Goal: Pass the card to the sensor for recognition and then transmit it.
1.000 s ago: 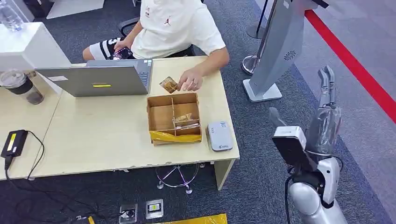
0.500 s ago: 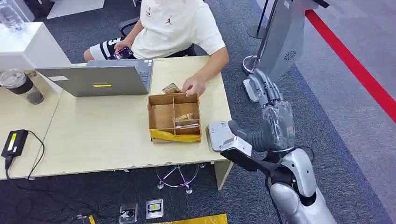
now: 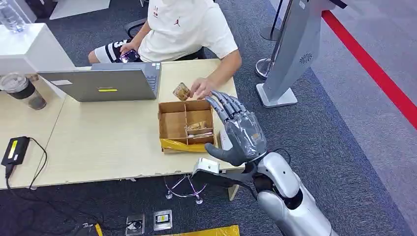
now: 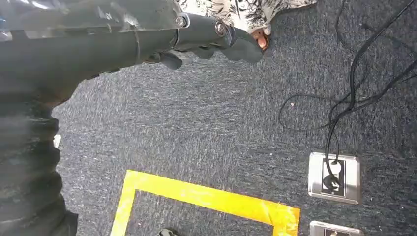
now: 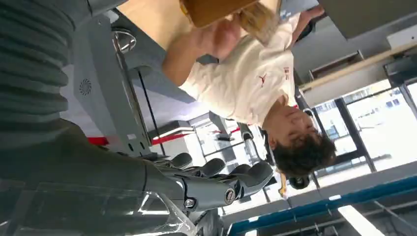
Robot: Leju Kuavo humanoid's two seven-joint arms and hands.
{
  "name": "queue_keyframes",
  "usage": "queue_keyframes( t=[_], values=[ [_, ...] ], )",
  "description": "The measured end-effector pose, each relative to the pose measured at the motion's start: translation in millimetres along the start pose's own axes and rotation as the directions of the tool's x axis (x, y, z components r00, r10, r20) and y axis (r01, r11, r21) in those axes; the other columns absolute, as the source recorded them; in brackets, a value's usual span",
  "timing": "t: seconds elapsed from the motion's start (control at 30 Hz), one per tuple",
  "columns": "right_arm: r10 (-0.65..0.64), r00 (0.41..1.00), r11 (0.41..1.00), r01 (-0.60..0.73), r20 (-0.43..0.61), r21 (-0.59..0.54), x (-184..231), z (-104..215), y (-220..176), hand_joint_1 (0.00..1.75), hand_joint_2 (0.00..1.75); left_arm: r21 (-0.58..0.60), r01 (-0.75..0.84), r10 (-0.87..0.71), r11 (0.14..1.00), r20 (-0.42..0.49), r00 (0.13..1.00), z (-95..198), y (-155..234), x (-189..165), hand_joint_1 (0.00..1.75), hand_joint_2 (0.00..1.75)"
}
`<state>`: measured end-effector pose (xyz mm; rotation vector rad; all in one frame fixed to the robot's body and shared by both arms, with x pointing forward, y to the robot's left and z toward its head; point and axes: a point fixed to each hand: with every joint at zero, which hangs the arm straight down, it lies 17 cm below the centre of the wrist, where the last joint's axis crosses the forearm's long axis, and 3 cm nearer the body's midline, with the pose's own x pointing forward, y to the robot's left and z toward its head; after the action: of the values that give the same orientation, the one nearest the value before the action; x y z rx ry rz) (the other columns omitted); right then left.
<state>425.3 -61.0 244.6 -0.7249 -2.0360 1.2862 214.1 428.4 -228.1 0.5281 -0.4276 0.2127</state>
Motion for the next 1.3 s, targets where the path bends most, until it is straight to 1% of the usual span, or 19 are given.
queue_keyframes(
  t=[0.17, 0.3, 0.63, 1.3],
  values=[
    [0.01, 1.0, 0.996, -0.009, -0.005, 0.088, 1, -8, 28, 0.0, 1.75, -0.005, 0.01, -0.01, 1.0, 0.004, 1.0, 0, -2, 3, 0.0, 1.75],
    [0.009, 1.0, 0.991, -0.007, -0.013, 0.135, -1, -12, 45, 0.0, 1.75, -0.007, 0.01, -0.009, 1.0, 0.007, 1.0, 0, -3, 6, 0.0, 1.75],
    [0.014, 1.0, 0.983, -0.011, -0.018, 0.183, -2, -14, 65, 0.0, 1.75, -0.008, 0.009, -0.009, 1.0, 0.009, 1.0, 0, -4, 8, 0.0, 1.75],
    [0.022, 1.0, 0.975, -0.018, -0.016, 0.223, -1, -12, 82, 0.0, 1.75, -0.008, 0.009, -0.009, 1.0, 0.009, 1.0, 0, -4, 8, 0.0, 1.75]
  ],
)
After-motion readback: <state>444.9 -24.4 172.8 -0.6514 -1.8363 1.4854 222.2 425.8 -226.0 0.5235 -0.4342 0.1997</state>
